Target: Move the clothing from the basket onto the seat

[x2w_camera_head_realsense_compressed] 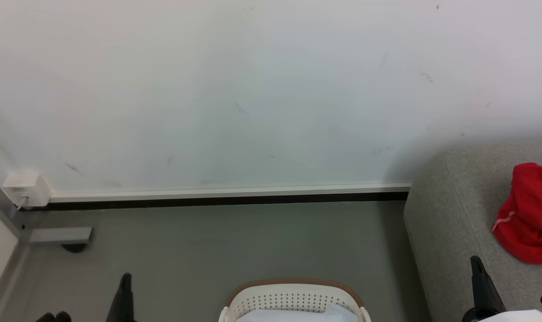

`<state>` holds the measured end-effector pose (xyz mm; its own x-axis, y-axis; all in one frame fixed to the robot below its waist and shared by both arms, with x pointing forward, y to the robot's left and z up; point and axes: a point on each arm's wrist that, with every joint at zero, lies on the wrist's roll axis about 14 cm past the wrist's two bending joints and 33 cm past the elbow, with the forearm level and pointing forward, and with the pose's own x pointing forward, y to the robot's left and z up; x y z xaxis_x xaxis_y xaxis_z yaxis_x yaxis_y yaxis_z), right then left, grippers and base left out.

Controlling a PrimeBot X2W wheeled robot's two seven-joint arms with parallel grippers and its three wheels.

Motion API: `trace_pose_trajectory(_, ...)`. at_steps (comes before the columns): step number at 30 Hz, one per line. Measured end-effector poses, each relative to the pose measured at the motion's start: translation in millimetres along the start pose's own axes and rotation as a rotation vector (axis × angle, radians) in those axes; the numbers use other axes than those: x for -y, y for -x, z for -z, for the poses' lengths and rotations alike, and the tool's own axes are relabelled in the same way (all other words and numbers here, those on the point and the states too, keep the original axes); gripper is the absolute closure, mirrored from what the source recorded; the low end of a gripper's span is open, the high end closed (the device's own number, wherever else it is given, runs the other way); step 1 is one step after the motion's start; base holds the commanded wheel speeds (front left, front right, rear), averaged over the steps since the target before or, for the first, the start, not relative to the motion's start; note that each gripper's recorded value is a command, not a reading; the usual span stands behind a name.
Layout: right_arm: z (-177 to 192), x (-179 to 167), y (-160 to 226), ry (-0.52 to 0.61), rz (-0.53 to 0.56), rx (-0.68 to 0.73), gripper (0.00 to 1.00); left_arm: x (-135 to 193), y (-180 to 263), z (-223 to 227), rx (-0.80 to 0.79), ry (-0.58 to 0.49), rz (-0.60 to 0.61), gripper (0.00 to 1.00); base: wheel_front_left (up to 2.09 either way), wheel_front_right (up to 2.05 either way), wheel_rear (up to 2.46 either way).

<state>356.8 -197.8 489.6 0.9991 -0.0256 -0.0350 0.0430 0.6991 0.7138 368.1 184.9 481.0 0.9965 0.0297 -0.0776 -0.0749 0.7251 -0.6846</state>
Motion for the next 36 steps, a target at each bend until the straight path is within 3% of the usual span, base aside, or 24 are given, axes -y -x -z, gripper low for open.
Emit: trace_pose_trajectory(36, -6.6, -1.7, -13.9, -0.390, 0.009, -0.004, 1.00, 2.6, -10.1, -9.8, -0.012, 0.417, 0.012, 1.00, 0.00, 0.00, 0.00)
